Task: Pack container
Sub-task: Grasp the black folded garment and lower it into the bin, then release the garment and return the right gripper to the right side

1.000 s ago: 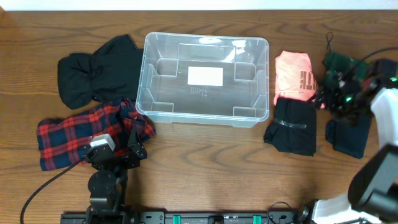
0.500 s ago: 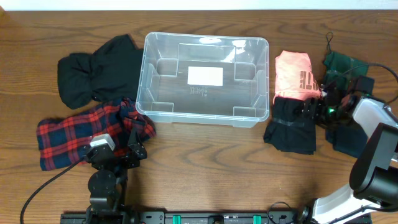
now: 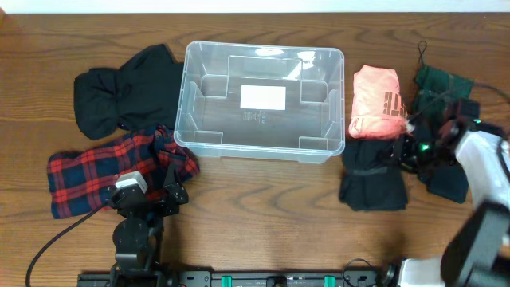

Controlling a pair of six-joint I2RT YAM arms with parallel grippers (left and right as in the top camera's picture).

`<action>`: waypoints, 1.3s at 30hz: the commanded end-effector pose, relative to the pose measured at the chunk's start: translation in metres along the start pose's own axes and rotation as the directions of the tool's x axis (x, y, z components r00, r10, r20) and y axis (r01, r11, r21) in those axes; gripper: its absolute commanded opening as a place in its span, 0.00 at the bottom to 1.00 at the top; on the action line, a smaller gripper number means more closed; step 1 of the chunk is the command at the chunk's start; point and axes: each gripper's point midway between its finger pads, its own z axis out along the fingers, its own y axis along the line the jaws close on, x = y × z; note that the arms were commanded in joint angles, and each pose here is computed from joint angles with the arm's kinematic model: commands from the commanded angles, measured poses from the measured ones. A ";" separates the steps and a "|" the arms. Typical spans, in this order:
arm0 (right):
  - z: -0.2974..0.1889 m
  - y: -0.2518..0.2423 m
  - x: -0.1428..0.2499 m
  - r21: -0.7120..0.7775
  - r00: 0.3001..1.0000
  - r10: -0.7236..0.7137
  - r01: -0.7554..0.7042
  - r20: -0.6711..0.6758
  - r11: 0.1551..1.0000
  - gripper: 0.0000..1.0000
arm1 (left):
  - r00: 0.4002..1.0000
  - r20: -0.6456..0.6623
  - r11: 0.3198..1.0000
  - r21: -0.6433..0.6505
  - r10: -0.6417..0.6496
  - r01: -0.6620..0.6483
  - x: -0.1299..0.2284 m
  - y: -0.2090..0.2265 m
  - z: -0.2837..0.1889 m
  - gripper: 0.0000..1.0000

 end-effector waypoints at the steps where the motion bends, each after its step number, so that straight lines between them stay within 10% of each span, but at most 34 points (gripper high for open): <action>1: -0.068 0.078 -0.020 -0.097 0.969 -0.126 0.149 0.211 0.984 0.01 | 1.000 -0.027 1.000 -0.006 0.012 -0.012 0.012 0.003 0.003 0.98; 8: -0.120 0.223 -0.009 -0.282 0.853 -0.275 0.424 0.443 0.861 0.01 | 1.000 -0.027 1.000 -0.006 0.012 -0.012 0.012 0.003 0.003 0.98; 16: -0.050 0.339 -0.017 -0.346 0.789 -0.315 0.538 0.527 0.769 0.01 | 1.000 -0.027 1.000 -0.006 0.012 -0.012 0.012 0.003 0.003 0.98; 31: 0.191 0.335 -0.040 -0.580 0.990 -0.028 0.102 0.135 0.808 0.02 | 1.000 -0.027 1.000 -0.006 0.012 -0.012 0.012 0.003 0.003 0.98; 38: 0.201 0.322 -0.043 -0.525 0.958 -0.179 0.273 0.224 0.806 0.63 | 1.000 -0.026 1.000 -0.006 0.012 -0.012 0.012 0.003 0.003 0.98; 39: 0.191 0.326 -0.046 -0.514 0.939 -0.218 0.329 0.264 0.792 0.85 | 1.000 -0.027 1.000 -0.006 0.012 -0.012 0.012 0.003 0.003 0.98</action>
